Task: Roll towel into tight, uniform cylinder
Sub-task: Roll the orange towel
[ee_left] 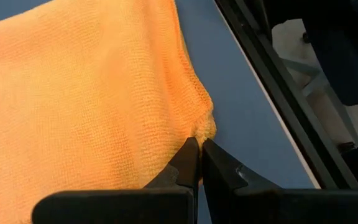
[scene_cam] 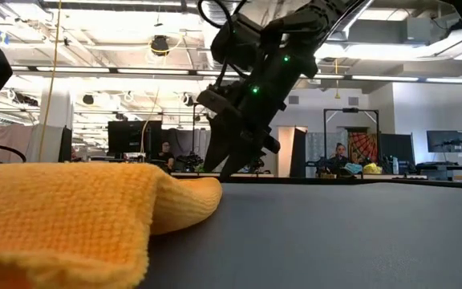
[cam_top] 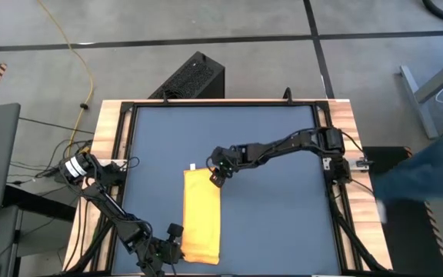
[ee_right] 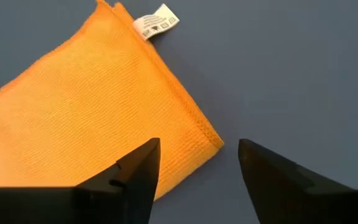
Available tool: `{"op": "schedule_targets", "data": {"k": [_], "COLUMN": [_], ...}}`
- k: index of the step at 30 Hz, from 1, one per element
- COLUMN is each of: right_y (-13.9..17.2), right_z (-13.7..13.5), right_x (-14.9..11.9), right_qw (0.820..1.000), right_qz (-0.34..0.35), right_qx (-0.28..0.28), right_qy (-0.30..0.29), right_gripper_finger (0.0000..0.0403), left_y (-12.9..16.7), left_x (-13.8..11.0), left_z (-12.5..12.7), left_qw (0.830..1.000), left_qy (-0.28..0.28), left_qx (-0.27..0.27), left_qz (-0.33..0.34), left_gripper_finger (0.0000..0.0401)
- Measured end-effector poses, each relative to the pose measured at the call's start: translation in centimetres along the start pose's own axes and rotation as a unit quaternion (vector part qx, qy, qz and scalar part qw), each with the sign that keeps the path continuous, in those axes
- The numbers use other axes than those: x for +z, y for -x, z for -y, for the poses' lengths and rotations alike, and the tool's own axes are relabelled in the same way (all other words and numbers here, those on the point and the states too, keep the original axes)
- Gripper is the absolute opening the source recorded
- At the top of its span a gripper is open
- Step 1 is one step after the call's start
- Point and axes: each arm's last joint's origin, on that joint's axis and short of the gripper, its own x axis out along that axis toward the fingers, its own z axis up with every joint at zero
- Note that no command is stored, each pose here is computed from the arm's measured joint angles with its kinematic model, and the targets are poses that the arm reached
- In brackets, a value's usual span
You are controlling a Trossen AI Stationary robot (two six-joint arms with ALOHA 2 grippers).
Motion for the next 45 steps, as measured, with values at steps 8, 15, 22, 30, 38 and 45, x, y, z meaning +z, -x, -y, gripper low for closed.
{"op": "schedule_targets", "data": {"k": [8, 15, 22, 30, 38, 45], "right_y": [-1.9, -3.1, -2.9, -2.3, -0.2, 0.2], "right_z": [0.0, -0.7, -1.3, -1.0, 1.3, 3.9], "right_x": [-1.3, -2.0, -2.4, -2.0, 0.2, 1.0], "right_qw": [0.999, 0.999, 0.996, 0.995, 0.991, 0.985], "right_qz": [-0.006, 0.007, 0.022, 0.023, 0.034, 0.020], "right_qx": [-0.032, -0.045, -0.073, -0.077, -0.116, -0.167], "right_qy": [0.001, 0.018, 0.054, 0.064, 0.056, 0.043], "right_gripper_finger": [0.0244, 0.0209, 0.0081, 0.0024, 0.0016, 0.0019], "left_y": [-0.4, -0.5, -0.6, -0.8, -1.2, -1.6], "left_x": [0.3, 0.4, 0.5, 0.9, 1.3, 1.8], "left_z": [-1.1, -1.4, -1.6, -2.3, -3.7, -5.6], "left_qw": [1.000, 1.000, 1.000, 1.000, 0.998, 0.995], "left_qy": [0.013, 0.013, 0.011, 0.018, 0.023, 0.020], "left_qx": [-0.001, -0.001, -0.001, 0.012, 0.062, 0.097], "left_qz": [-0.012, -0.016, -0.015, -0.007, 0.006, 0.004], "left_gripper_finger": [0.0000, 0.0000, 0.0000, 0.0000, 0.0000, 0.0000]}}
